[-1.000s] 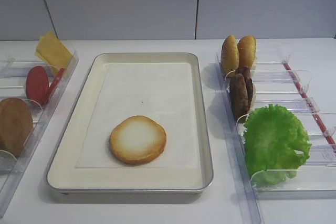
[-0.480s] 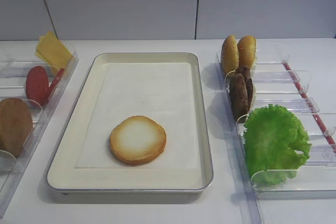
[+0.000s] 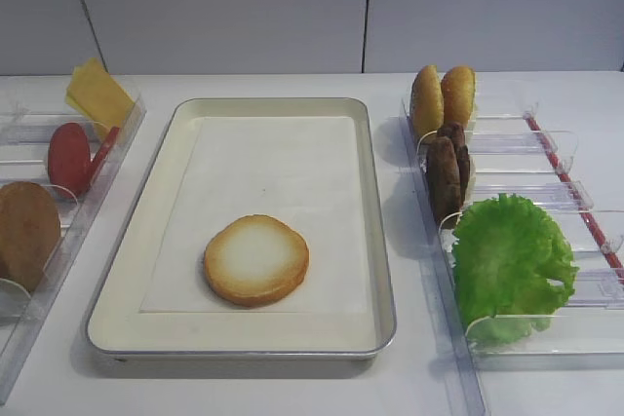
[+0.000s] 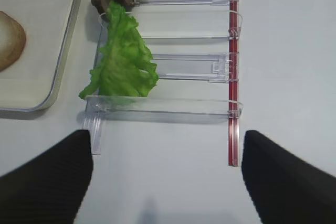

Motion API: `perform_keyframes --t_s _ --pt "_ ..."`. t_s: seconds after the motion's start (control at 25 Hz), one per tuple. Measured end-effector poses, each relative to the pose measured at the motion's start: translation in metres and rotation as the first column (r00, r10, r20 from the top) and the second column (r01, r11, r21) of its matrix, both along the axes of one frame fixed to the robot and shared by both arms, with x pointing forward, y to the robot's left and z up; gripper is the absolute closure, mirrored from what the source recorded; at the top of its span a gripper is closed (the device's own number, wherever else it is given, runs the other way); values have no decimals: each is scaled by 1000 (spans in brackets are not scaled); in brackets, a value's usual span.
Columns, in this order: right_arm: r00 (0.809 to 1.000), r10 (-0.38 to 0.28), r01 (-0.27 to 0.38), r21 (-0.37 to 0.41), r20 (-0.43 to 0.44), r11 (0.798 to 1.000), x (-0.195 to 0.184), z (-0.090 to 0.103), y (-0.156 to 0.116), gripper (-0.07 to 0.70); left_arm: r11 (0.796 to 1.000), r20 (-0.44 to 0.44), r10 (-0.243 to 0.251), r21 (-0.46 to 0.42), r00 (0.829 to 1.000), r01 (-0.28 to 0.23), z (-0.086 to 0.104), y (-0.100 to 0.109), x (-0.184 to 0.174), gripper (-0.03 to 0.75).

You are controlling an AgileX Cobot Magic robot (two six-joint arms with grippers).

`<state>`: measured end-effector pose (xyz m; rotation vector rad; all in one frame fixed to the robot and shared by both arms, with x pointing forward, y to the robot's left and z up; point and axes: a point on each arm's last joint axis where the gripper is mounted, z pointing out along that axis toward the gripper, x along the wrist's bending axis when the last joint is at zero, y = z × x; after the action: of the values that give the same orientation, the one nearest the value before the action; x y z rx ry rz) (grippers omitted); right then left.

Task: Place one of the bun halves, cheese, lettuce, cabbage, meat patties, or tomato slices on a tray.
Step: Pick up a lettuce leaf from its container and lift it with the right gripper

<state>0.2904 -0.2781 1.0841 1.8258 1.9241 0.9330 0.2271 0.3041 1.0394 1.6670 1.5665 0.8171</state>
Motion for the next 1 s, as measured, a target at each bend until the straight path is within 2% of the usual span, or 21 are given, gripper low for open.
perform_keyframes --t_s 0.2,0.36,0.52,0.68,0.8,1.0 --pt "994 28 -21 66 -109 998 26 5 9 52 1000 0 0 0 1000 0 0 0 0 418" --pt "973 57 -32 112 -225 993 44 -3 15 52 1000 0 0 0 1000 0 0 0 0 418" --pt "955 64 -19 156 -291 988 61 -10 20 52 1000 0 0 0 1000 0 0 0 0 418" --pt "942 78 -9 209 -326 978 75 -15 25 52 1000 0 0 0 1000 0 0 0 0 418" --pt "939 104 -30 224 -329 974 84 -19 32 52 1000 0 0 0 1000 0 0 0 0 418" --pt "945 100 -29 223 -313 974 102 -26 41 52 1000 0 0 0 1000 0 0 0 0 418"
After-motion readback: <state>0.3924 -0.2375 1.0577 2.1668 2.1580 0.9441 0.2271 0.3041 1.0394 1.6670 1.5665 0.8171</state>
